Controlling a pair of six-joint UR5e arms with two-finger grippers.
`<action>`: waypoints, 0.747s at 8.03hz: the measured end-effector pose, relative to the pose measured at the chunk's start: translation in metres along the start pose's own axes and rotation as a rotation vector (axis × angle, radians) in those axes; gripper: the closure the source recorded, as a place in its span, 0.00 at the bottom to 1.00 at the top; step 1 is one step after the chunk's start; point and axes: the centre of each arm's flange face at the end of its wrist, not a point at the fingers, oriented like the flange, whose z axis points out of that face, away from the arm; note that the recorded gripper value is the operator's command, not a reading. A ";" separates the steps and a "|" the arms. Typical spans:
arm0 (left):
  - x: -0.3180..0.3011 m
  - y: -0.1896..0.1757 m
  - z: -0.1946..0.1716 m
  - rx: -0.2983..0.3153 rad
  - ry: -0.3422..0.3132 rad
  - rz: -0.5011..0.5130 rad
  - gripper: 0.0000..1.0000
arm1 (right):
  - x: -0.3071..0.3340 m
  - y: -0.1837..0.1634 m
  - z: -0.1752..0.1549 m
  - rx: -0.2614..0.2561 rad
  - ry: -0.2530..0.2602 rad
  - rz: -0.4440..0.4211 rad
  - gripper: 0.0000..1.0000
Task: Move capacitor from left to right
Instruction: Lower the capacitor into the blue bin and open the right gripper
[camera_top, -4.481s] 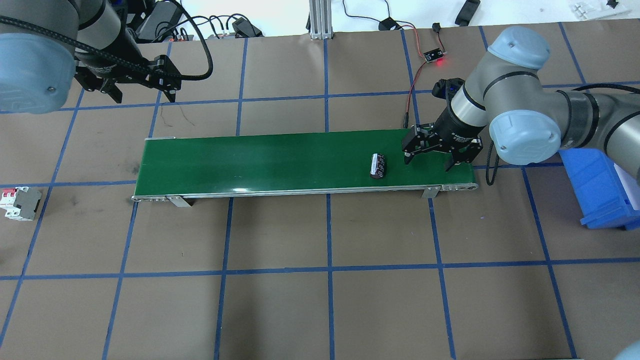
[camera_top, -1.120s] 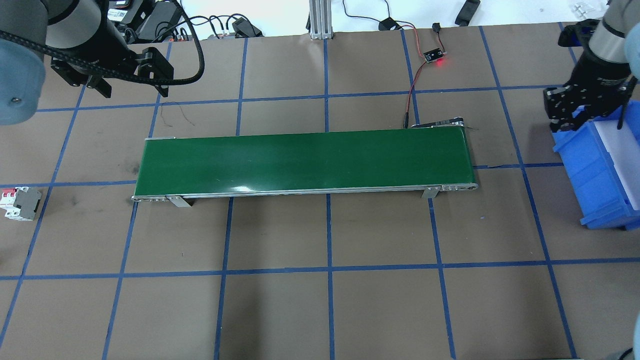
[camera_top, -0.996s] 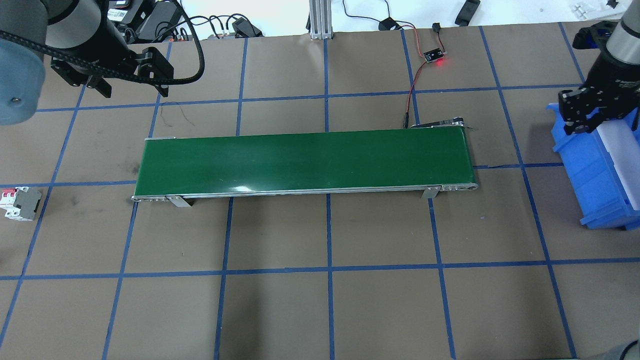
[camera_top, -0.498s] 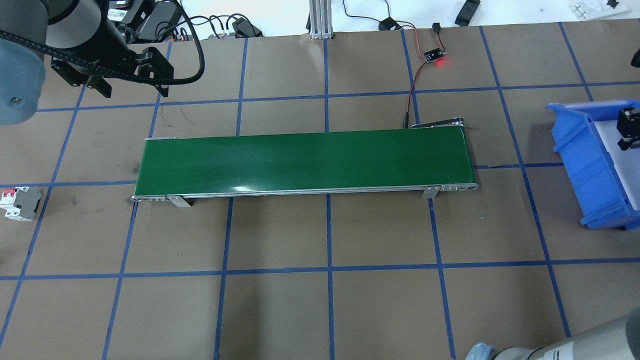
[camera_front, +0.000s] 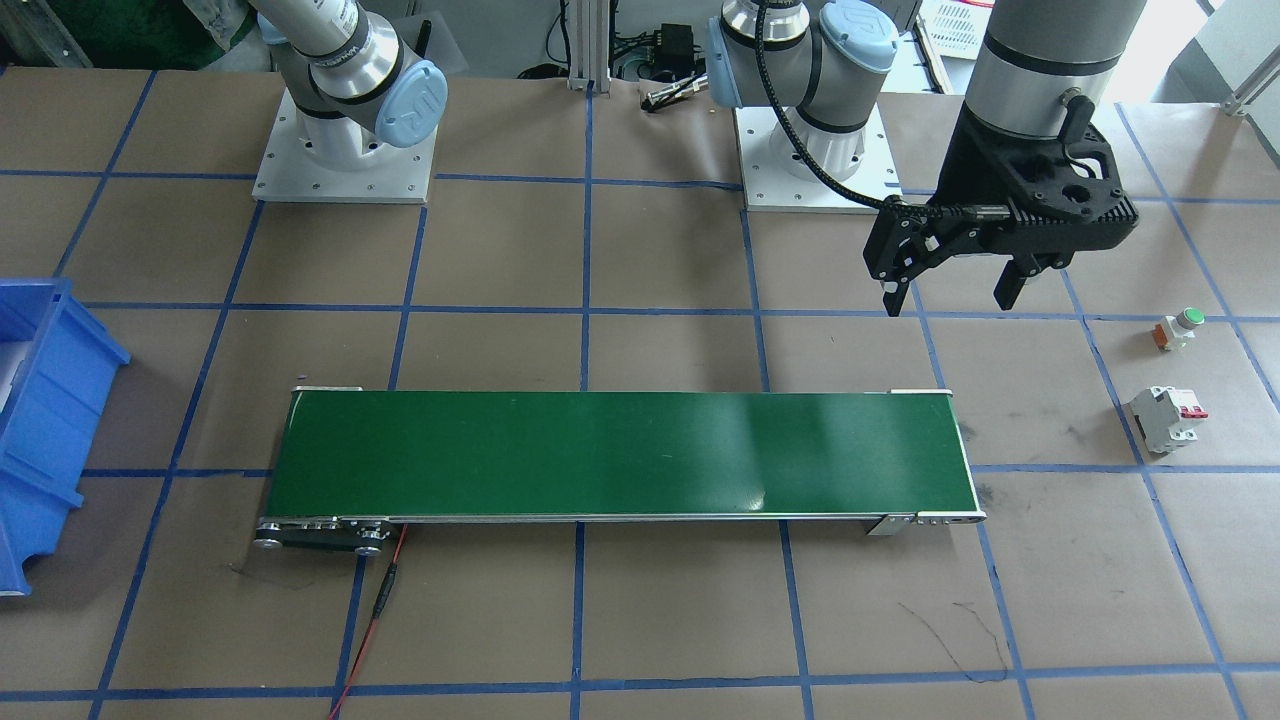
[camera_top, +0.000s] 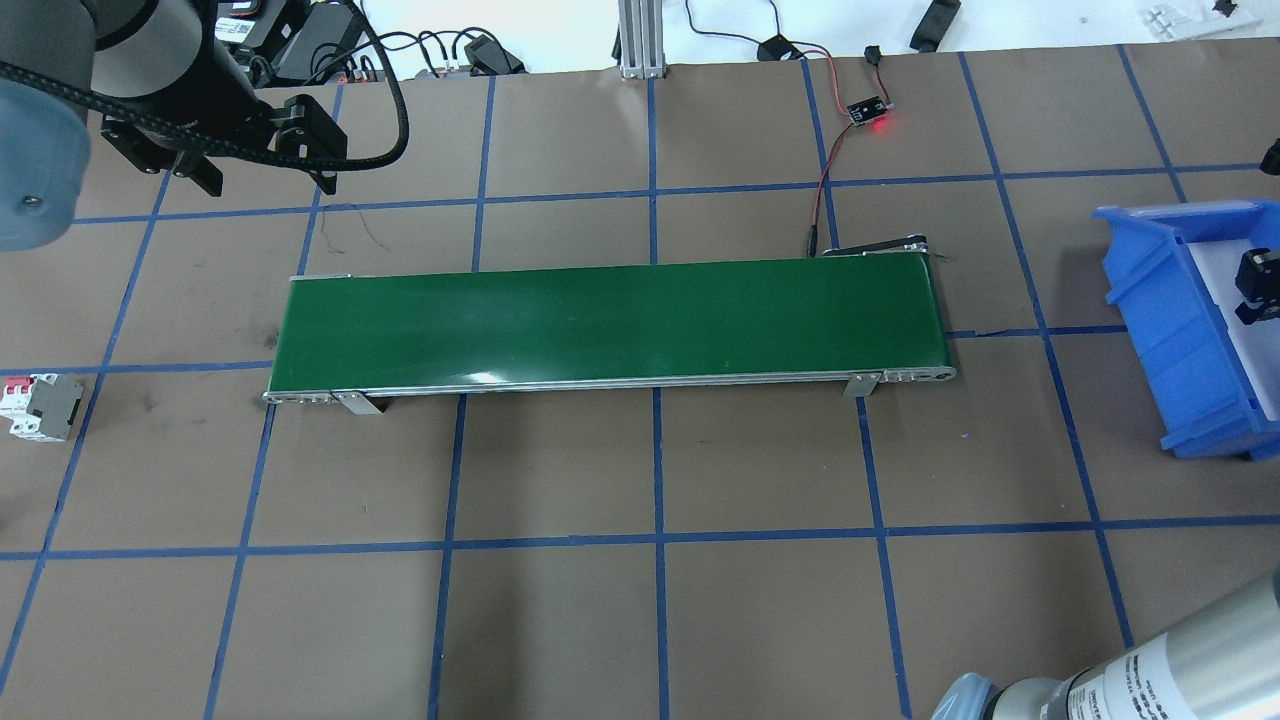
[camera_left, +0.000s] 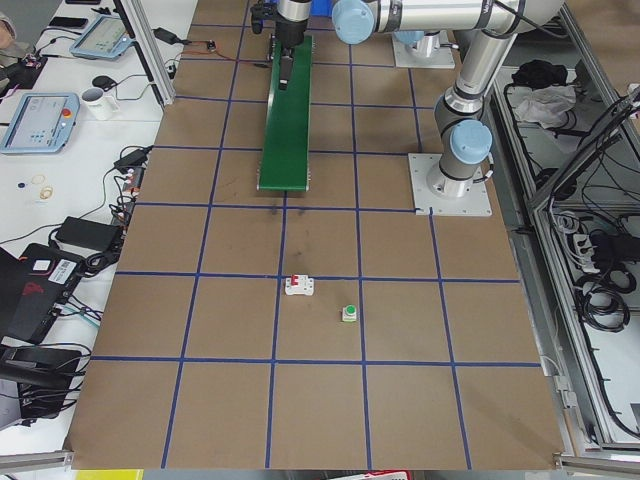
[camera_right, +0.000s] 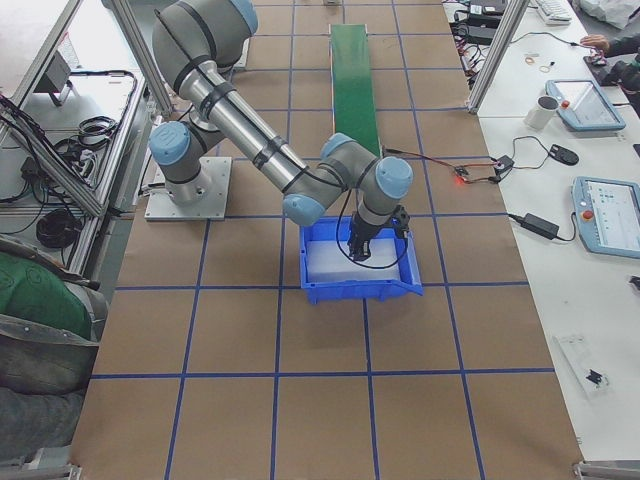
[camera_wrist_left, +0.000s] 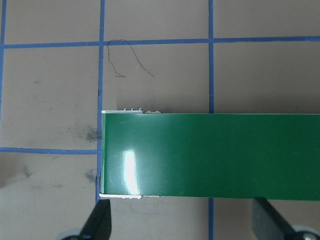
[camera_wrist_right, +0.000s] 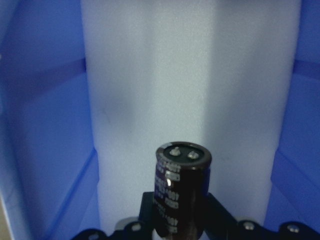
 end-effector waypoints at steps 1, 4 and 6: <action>0.000 0.000 0.000 0.000 0.000 0.000 0.00 | 0.004 -0.005 0.013 0.003 -0.002 -0.002 1.00; 0.000 0.000 0.000 0.000 0.001 0.000 0.00 | 0.015 -0.011 0.041 0.010 -0.030 0.005 0.64; 0.000 0.000 0.000 0.000 0.001 0.000 0.00 | 0.018 -0.013 0.047 0.050 -0.032 0.016 0.13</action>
